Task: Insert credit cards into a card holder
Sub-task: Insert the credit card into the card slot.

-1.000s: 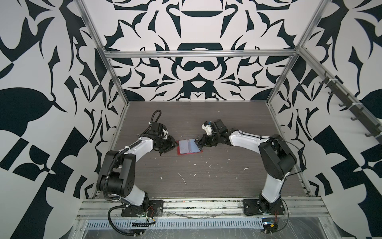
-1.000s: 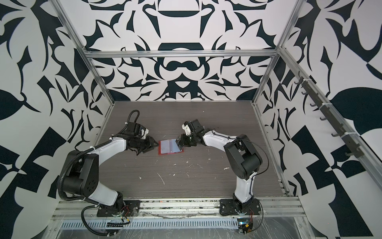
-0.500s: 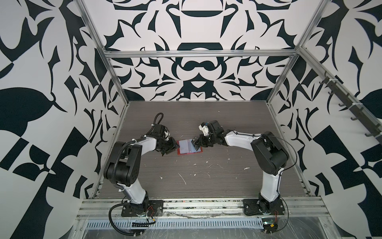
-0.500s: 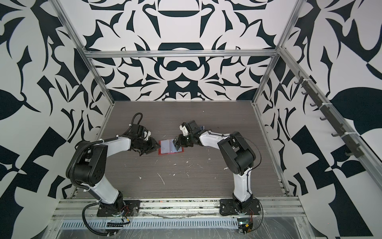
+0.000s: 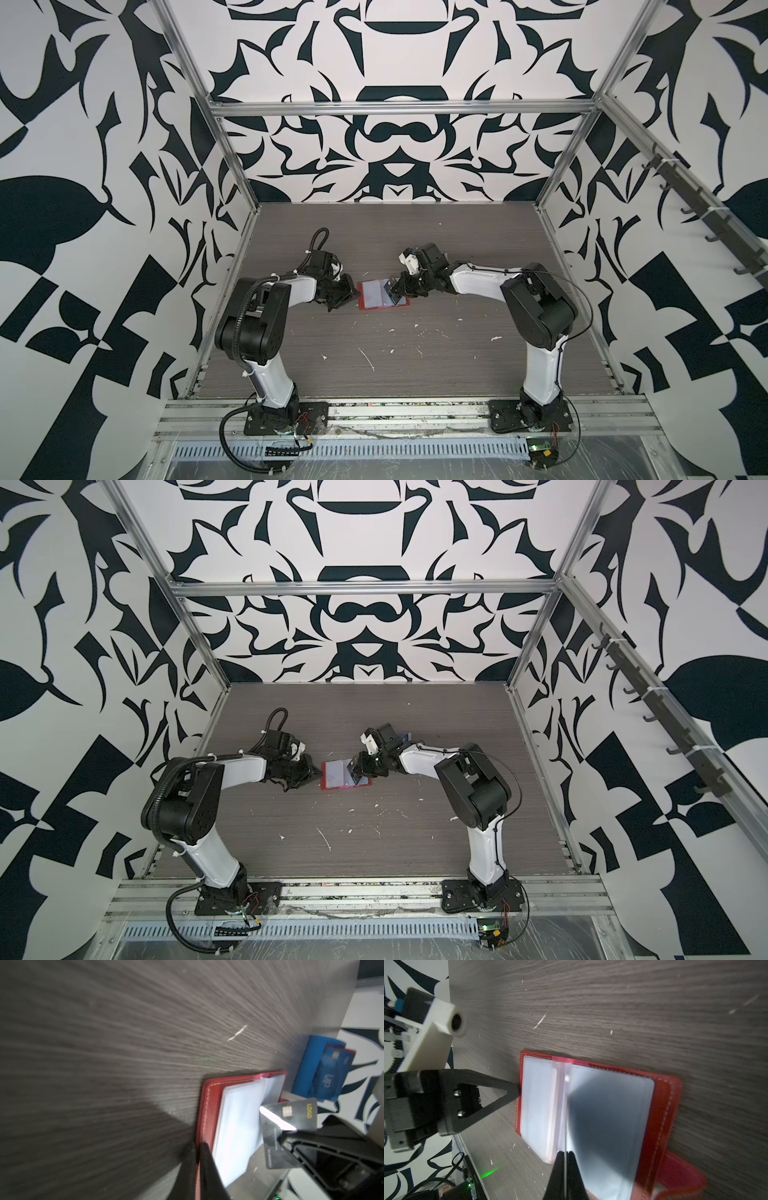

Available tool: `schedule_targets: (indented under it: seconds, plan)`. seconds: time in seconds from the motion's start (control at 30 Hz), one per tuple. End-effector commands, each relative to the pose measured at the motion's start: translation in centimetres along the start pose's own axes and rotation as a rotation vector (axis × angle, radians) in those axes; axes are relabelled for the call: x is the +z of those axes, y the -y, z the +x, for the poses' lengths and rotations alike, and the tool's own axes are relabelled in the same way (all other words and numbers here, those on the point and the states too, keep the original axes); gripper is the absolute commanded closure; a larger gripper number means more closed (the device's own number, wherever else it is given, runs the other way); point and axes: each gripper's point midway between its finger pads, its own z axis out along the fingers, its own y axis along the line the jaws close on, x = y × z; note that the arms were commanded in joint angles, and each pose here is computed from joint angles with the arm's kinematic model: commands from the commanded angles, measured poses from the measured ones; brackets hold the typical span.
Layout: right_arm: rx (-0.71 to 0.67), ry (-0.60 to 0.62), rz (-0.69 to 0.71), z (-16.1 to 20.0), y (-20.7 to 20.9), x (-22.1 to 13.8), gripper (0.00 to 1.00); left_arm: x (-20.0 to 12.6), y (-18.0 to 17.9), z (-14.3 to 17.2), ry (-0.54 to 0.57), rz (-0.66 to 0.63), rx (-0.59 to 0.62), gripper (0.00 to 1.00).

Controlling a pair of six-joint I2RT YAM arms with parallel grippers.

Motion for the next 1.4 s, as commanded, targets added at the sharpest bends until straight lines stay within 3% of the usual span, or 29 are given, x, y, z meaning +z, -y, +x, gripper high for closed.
schedule_targets:
  seconds: [0.0,1.37]
  plan:
    - [-0.039,0.045,-0.065,-1.6,-2.7,-0.4,1.0,0.2,-1.0,0.8,-0.019,-0.024,-0.031,1.0]
    - [0.025,0.027,-0.049,-0.8,-0.9,1.6,1.0,-0.4,-0.5,1.0,-0.024,-0.016,-0.026,1.0]
